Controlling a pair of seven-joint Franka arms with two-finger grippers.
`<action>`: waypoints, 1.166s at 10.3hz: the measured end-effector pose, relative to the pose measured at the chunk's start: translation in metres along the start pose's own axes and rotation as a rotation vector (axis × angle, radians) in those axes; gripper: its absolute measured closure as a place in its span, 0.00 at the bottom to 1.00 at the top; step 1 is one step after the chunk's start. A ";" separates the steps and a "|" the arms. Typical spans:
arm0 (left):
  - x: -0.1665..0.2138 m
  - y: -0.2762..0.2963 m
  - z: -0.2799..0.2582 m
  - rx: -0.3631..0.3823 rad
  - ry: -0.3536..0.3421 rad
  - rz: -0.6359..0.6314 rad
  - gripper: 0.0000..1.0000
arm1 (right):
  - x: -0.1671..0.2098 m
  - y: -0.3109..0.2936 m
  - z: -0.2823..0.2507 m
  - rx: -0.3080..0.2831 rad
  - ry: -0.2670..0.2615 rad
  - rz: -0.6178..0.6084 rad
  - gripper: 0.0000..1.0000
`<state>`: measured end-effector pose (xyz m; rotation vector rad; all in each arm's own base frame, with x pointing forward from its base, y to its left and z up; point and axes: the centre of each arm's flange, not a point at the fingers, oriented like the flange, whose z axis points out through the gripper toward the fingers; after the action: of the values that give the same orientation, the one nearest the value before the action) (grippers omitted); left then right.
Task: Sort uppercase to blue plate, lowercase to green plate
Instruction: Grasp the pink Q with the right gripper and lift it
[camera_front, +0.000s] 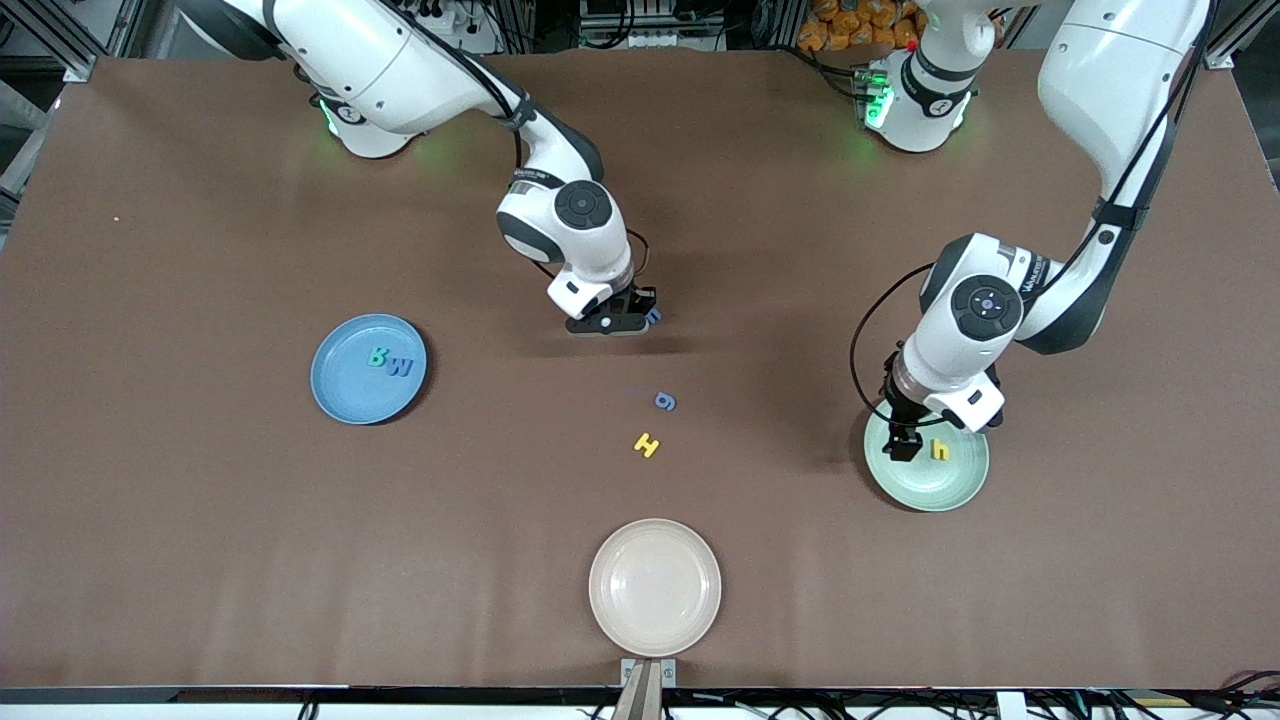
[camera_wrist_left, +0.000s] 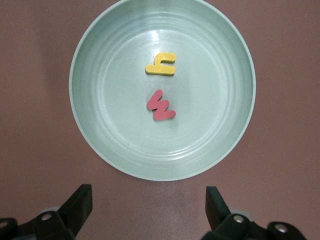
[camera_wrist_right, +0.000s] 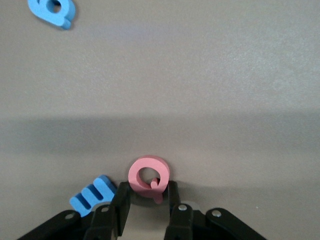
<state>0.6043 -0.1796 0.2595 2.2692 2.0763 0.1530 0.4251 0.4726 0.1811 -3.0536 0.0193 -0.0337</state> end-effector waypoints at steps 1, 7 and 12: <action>0.000 0.000 0.000 0.000 0.000 0.000 0.00 | 0.001 -0.001 0.000 0.002 0.000 0.003 0.59; -0.008 -0.001 -0.001 -0.001 -0.003 0.012 0.00 | 0.001 -0.002 0.002 0.000 0.009 -0.012 0.67; -0.012 -0.003 -0.001 -0.001 -0.004 0.020 0.00 | 0.003 -0.001 0.002 0.000 0.012 -0.010 0.67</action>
<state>0.6006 -0.1918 0.2599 2.2879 2.0521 0.1500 0.4284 0.4739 0.1795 -3.0537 0.0047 -0.0530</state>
